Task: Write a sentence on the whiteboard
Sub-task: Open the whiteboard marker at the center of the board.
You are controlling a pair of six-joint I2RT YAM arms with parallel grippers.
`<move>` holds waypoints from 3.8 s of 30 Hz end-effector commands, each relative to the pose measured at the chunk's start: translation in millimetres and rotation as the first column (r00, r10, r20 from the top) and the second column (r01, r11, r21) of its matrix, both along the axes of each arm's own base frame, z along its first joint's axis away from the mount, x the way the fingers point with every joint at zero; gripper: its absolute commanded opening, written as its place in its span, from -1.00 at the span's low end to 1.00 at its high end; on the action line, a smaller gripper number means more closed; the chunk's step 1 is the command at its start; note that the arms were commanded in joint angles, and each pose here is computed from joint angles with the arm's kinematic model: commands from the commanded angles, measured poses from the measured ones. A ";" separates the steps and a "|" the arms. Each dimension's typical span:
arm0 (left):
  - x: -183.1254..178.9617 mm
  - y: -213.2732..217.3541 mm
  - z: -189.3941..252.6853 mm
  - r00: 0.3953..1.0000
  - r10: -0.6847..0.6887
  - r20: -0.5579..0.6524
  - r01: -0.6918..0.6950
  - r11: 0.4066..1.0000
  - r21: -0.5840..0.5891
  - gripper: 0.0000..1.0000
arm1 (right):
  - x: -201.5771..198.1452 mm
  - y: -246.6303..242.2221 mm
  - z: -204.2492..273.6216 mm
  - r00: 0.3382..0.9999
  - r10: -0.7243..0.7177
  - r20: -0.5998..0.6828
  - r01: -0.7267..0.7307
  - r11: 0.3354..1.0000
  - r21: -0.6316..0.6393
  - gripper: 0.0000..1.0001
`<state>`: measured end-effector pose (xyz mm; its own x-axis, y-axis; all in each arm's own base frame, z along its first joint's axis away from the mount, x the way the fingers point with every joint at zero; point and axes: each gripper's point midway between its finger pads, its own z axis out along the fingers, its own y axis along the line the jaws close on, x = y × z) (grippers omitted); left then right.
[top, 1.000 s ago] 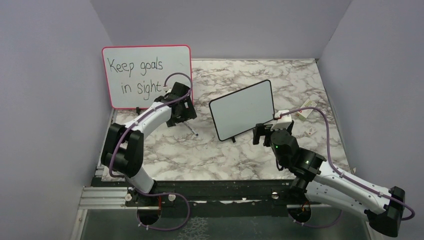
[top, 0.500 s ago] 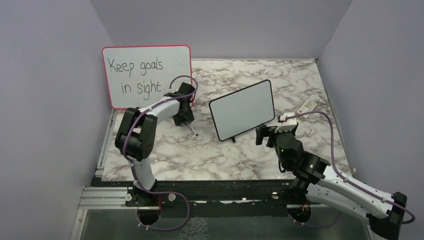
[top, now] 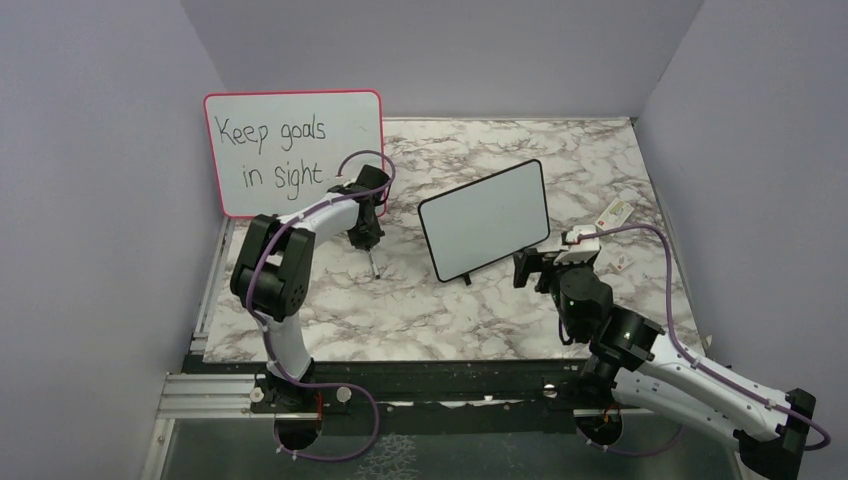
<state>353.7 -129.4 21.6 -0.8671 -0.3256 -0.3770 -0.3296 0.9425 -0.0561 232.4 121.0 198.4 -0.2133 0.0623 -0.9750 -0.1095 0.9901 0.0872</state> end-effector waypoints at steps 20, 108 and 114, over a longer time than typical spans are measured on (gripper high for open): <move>-35.6 -12.7 103.5 0.979 -0.005 0.205 0.064 0.958 -0.279 -1.00 | -10.1 45.7 33.6 0.984 0.166 -0.064 -0.150 0.969 0.196 1.00; -75.7 -112.1 254.6 0.843 0.487 0.228 -0.065 0.514 -0.855 -1.00 | 26.7 232.4 75.1 0.890 0.434 0.138 -0.446 0.767 0.462 -0.63; -78.9 -102.3 244.7 0.833 0.487 0.262 -0.059 0.549 -0.833 -0.86 | 21.2 227.9 72.8 0.885 0.446 0.134 -0.454 0.761 0.464 -0.99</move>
<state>277.1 -238.0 266.9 -0.5276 -0.8347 -0.1579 -0.2906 0.3520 -0.8897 255.4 351.6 261.0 -0.3351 0.3785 -0.8628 -0.5366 0.6761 0.5050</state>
